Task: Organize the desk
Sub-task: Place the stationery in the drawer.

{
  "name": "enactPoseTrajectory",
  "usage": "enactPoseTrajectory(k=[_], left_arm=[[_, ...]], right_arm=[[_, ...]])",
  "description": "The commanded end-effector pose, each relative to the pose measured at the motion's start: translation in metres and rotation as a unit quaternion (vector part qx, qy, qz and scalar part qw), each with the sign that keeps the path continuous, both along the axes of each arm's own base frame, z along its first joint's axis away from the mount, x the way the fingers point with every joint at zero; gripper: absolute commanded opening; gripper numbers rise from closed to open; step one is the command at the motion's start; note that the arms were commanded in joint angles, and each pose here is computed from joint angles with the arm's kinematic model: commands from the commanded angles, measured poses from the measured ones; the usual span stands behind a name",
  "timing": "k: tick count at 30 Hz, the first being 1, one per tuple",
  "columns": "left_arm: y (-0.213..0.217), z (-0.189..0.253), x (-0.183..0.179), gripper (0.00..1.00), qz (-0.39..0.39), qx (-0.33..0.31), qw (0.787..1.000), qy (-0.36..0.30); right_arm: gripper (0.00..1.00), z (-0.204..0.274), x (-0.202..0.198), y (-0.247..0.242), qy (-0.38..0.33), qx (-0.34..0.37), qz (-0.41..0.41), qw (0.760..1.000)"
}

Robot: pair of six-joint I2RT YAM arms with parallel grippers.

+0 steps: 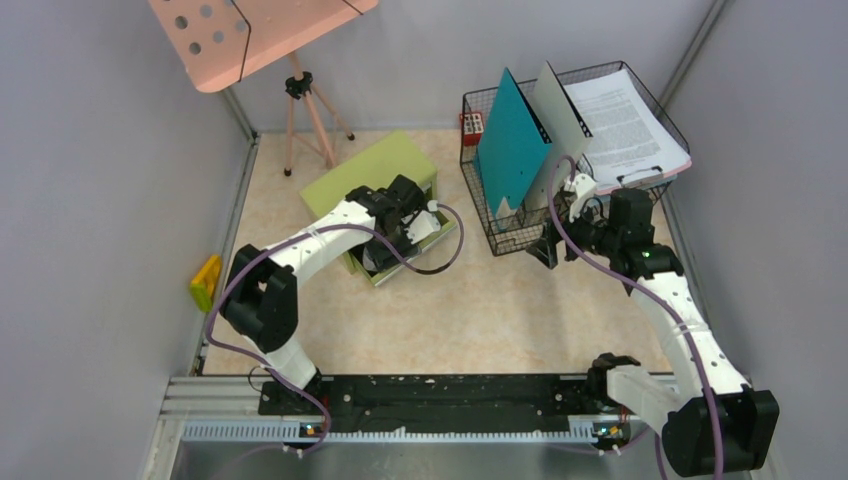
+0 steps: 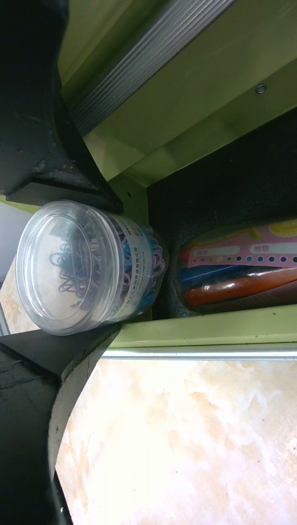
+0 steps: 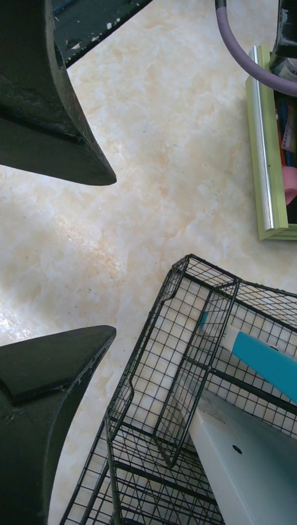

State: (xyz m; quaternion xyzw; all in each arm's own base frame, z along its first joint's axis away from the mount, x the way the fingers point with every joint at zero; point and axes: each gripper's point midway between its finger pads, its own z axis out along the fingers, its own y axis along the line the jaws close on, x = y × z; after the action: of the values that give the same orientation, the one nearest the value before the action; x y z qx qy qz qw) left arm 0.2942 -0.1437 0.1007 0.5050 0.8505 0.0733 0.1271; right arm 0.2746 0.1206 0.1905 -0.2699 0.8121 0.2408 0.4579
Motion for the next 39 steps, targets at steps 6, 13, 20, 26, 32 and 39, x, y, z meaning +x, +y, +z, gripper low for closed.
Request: enactPoseTrajectory(k=[6, 13, 20, 26, 32, 39], left_arm=[[0.009, 0.021, 0.014, 0.66, 0.016, 0.002, 0.999, -0.040], [0.010, 0.028, 0.014, 0.74, 0.019, 0.002, 0.999, -0.045], [0.012, 0.041, 0.018, 0.77, 0.023, 0.004, 0.998, -0.063], [0.015, 0.052, 0.021, 0.78, 0.028, 0.008, 0.996, -0.081], [0.008, 0.066, 0.020, 0.79, 0.028, -0.018, 0.996, -0.088], [-0.033, 0.076, 0.000, 0.78, 0.003, -0.113, 0.991, -0.066]], right_arm=[[0.82, 0.008, 0.002, 0.001, -0.027, 0.002, 0.008, 1.000], [0.82, 0.009, 0.002, 0.001, -0.028, 0.003, 0.008, 1.000], [0.82, 0.009, 0.001, 0.001, -0.027, 0.004, 0.009, 1.000], [0.82, 0.010, 0.000, 0.002, -0.028, 0.005, 0.010, 1.000], [0.82, 0.010, 0.001, 0.002, -0.028, 0.005, 0.010, 1.000], [0.82, 0.009, 0.001, 0.002, -0.028, 0.004, 0.010, 1.000]])
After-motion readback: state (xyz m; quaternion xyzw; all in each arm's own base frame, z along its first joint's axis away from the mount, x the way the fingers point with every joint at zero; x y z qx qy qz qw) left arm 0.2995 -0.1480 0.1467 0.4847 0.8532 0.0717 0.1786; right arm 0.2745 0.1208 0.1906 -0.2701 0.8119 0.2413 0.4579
